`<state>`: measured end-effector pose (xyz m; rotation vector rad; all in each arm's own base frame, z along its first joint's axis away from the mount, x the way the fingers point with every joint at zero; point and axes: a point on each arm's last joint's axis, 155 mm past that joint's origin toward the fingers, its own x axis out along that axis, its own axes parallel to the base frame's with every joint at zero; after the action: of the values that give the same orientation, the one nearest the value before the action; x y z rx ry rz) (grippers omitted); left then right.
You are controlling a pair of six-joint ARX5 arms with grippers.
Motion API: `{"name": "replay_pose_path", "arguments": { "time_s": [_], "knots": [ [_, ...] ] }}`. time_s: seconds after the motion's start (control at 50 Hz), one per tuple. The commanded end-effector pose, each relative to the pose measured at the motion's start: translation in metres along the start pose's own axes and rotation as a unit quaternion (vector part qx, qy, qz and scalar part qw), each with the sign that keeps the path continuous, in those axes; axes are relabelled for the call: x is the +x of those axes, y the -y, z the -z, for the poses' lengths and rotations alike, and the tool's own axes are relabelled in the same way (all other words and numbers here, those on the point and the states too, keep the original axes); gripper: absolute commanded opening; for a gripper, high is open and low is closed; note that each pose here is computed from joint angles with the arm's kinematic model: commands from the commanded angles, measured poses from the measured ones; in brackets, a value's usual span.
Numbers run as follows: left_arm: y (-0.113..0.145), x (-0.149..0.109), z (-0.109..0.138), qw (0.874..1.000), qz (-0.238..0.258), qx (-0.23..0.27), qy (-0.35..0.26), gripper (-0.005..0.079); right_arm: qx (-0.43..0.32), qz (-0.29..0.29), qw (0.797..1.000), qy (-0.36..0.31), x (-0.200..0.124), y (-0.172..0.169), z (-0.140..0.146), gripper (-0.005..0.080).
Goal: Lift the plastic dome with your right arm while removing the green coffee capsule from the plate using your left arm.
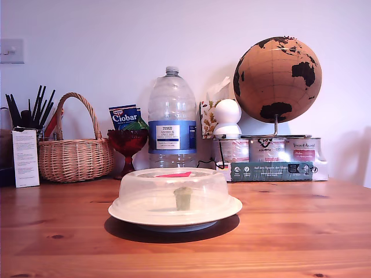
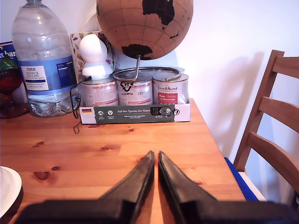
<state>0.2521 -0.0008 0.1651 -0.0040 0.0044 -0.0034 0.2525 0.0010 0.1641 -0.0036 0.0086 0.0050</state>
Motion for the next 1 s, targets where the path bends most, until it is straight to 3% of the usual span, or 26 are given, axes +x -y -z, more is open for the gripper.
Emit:
{"name": "replay_pose_path", "arguments": {
  "time_s": [0.0,0.42,0.68,0.84,0.98],
  "knots": [
    [0.011,-0.002,0.003,0.995,0.037,-0.096,-0.012,-0.0019,0.082,0.028,0.995,0.056,-0.004,0.012,-0.036,-0.0012],
    [0.011,-0.002,0.001,0.995,0.040,-0.096,-0.009,-0.0019,0.082,0.025,0.994,0.065,-0.005,0.011,-0.041,-0.0012],
    [0.030,-0.007,-0.030,0.983,0.098,-0.149,0.033,-0.0019,0.081,-0.054,0.990,0.103,-0.020,-0.016,-0.095,-0.0012],
    [0.044,-0.013,-0.044,0.977,0.137,-0.157,0.036,-0.0019,0.048,-0.071,0.995,0.052,-0.021,-0.025,-0.099,-0.0012],
    [0.054,-0.011,-0.037,0.974,0.159,-0.163,-0.003,-0.0019,0.023,-0.129,0.991,-0.014,-0.013,-0.047,-0.092,-0.0011]
  ]
}}
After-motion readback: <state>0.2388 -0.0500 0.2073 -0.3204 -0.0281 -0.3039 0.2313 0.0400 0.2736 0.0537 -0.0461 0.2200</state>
